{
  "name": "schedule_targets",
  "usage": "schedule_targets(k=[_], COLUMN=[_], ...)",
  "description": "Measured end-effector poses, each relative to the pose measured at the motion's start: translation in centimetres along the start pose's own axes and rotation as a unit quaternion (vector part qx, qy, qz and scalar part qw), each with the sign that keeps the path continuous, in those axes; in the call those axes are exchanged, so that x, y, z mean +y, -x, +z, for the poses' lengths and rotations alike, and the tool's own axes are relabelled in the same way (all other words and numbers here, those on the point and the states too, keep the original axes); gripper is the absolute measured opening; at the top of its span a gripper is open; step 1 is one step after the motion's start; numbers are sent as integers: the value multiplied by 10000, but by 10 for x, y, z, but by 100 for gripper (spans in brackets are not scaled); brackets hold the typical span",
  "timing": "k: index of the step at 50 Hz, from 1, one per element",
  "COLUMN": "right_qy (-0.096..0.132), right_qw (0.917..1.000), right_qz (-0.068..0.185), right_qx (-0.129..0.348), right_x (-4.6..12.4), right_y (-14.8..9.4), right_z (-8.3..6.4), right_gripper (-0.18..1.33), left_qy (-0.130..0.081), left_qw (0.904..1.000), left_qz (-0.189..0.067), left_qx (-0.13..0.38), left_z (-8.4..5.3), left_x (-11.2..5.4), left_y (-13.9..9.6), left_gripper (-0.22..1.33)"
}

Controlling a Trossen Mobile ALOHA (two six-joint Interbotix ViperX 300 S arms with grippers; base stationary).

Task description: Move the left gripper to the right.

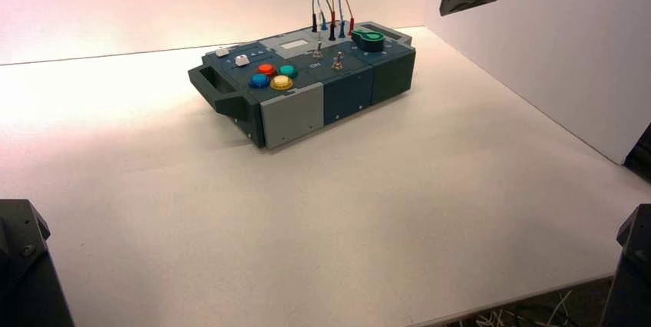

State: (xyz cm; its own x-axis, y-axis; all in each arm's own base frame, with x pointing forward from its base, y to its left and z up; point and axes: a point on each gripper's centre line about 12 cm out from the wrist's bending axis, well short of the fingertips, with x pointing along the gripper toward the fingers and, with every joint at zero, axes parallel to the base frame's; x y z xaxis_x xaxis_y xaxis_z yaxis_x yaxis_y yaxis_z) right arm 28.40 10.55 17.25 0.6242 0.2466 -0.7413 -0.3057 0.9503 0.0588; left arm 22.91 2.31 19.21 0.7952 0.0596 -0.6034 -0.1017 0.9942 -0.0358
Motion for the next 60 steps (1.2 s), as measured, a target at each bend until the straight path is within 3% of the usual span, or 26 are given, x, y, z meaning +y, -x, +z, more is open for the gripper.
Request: schedule_targets(k=[44,52,60], right_qy=[0,0,-6], right_qw=[10000,10000,10000], right_qz=[1,1,-4], right_qx=[38,61,61], right_x=[0,0,0], right_y=[0,0,0], right_z=[-1,-1,-1], right_gripper=[-14,-14,-14], left_qy=[13,-61,-227], left_qw=[10000,9998,9982], left_qz=[-29,-189,-494], left_qx=[46,100,259], left_z=[2,8,12], left_x=[-1,-11,-32], left_y=[-3,-10,-22], left_gripper=[132,132,132])
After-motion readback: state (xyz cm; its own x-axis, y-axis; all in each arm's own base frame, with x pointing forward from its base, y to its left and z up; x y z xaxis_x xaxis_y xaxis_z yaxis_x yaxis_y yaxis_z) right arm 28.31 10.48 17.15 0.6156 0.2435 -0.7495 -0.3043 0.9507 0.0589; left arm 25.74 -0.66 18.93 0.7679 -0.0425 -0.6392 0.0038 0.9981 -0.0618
